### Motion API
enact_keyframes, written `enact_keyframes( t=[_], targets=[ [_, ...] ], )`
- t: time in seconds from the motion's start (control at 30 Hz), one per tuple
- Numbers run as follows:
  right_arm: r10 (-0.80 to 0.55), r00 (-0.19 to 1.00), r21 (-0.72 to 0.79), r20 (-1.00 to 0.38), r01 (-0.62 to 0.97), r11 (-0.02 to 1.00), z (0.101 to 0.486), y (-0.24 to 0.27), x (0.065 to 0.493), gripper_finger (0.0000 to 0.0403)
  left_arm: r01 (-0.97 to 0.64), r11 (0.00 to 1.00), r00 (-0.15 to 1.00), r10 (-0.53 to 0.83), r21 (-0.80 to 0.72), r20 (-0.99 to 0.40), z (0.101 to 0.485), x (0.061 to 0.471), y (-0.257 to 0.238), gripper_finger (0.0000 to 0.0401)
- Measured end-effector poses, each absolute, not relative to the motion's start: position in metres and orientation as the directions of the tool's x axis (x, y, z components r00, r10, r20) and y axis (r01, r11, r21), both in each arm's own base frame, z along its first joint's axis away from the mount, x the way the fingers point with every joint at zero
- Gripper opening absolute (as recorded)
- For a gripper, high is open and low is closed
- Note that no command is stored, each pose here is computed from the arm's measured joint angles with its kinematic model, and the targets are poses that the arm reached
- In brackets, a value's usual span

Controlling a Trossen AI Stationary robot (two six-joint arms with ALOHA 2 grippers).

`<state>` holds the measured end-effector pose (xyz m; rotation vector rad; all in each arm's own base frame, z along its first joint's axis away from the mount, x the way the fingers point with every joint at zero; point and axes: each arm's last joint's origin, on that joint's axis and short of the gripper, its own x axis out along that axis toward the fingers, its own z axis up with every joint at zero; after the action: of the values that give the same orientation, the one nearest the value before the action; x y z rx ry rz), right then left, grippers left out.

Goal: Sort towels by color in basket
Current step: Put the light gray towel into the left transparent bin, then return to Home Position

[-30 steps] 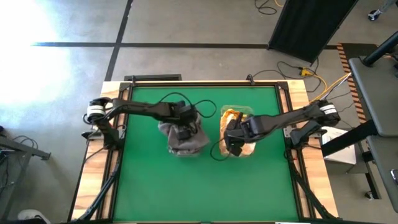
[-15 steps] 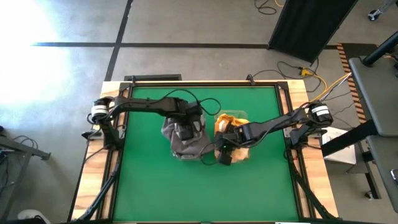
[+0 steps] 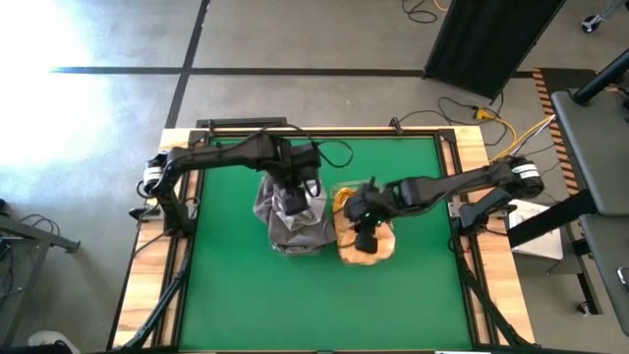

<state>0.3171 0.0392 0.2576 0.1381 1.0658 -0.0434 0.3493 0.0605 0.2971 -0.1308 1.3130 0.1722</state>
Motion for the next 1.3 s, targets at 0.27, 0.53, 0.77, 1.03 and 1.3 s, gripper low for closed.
enact_keyframes(
  t=[0.27,0.53,0.77,1.03,1.3],
  targets=[
    [0.006,0.604,0.043,-0.797,0.047,0.998,0.293,0.027,0.286,0.0099,-0.200,0.971,0.467,-0.020,-0.127,-0.884,0.355,0.352,0.037,0.0159],
    [0.047,0.912,0.140,-0.408,0.012,0.990,0.274,0.024,0.248,0.0065,-0.070,0.985,0.722,-0.058,-0.156,-0.690,0.390,0.337,0.002,0.0155],
    [0.041,0.919,0.336,-0.391,0.101,0.936,0.263,0.020,0.216,0.0025,-0.293,0.927,0.629,0.002,-0.234,-0.778,0.367,0.319,0.004,0.0155],
    [-0.094,0.849,0.245,-0.520,0.254,0.936,0.259,0.014,0.190,0.0011,-0.140,0.987,0.682,0.042,-0.074,-0.730,0.352,0.330,0.002,0.0155],
    [0.122,0.898,-0.015,-0.422,-0.142,0.990,0.266,0.023,0.182,0.0020,-0.088,0.996,0.740,0.049,-0.023,-0.671,0.302,0.305,0.011,0.0155]
  ],
)
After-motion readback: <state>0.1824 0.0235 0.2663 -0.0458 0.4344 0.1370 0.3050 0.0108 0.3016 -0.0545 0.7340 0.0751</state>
